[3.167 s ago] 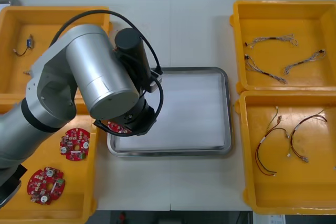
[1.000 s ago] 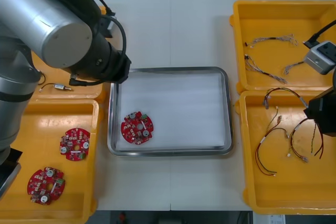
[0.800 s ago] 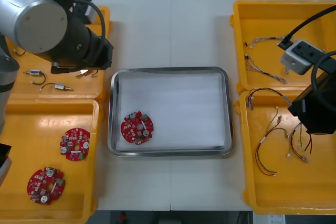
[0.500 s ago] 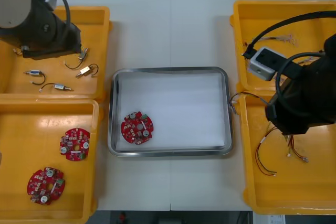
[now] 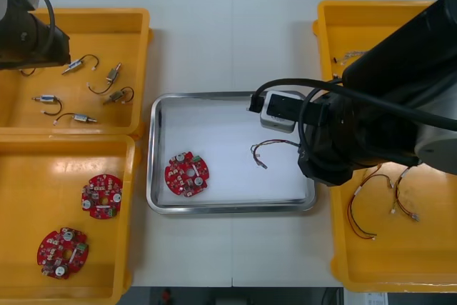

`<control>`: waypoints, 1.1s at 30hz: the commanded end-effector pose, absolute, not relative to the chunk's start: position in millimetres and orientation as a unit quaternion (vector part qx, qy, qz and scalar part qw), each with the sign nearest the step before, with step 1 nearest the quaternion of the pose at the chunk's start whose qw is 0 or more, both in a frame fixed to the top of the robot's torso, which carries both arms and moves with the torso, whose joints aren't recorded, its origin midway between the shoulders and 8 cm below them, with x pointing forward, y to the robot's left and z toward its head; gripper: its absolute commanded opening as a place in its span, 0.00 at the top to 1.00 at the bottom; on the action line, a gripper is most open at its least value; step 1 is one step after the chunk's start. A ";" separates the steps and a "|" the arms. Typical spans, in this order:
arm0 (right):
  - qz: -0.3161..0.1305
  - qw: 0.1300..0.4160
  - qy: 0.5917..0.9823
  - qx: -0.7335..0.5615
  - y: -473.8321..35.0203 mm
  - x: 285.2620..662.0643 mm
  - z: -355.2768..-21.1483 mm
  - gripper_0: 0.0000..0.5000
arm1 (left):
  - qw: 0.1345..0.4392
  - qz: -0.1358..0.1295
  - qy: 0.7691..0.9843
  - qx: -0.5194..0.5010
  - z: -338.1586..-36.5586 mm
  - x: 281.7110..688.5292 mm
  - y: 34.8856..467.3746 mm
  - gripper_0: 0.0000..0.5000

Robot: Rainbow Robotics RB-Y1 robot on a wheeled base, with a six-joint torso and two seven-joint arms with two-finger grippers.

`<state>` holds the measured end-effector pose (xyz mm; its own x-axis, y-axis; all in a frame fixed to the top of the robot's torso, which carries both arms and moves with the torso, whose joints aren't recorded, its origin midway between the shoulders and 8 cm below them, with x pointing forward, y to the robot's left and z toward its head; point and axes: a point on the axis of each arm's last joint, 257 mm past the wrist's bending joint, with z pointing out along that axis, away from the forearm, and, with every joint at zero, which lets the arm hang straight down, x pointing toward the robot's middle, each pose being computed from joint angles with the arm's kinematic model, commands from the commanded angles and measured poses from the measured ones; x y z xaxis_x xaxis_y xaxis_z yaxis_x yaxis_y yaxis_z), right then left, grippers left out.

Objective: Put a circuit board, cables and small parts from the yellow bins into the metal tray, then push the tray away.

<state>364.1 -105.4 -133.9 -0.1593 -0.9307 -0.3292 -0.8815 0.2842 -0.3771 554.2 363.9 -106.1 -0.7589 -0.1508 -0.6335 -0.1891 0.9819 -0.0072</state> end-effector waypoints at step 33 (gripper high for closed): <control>-0.110 0.238 0.621 -0.738 -26.3 412.3 -244.6 1.00 | 0.438 0.075 0.893 -0.071 -102.8 653.7 451.2 0.00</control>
